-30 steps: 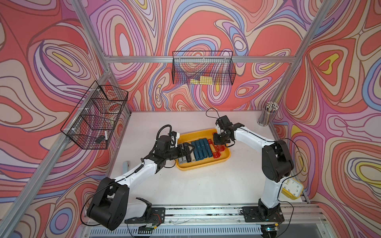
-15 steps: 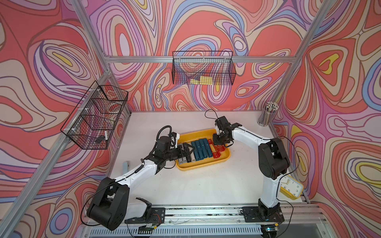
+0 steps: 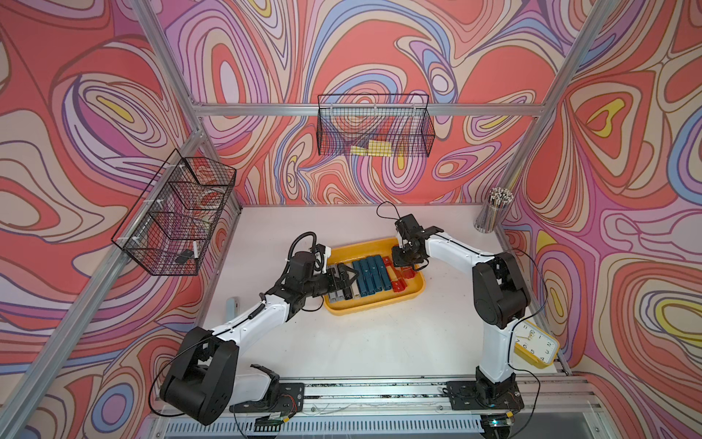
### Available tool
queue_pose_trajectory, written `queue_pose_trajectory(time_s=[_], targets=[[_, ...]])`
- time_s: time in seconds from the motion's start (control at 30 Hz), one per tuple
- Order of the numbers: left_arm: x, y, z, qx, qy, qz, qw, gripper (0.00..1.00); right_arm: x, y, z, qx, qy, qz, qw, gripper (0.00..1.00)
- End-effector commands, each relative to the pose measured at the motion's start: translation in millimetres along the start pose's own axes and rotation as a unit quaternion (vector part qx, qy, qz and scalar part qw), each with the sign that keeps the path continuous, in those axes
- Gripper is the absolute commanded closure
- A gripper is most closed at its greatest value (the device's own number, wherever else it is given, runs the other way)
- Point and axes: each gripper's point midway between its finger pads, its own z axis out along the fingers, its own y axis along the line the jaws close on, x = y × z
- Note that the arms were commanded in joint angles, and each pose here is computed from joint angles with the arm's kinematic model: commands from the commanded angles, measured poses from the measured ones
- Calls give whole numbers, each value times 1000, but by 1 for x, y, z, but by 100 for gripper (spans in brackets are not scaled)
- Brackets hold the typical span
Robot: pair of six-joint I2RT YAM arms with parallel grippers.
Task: Put the pruning pliers into the storage box
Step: Place the pruning pliers in the storage box.
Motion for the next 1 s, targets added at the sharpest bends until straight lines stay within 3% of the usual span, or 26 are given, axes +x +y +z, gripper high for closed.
queue_pose_trajectory(time_s=[0.0, 0.97], targets=[[-1, -2, 1, 5, -5, 4, 1000, 1, -12, 0, 1, 10, -13, -9, 1000, 100], [0, -1, 3, 6, -2, 1, 1000, 1, 2, 0, 28, 8, 19, -13, 1000, 100]])
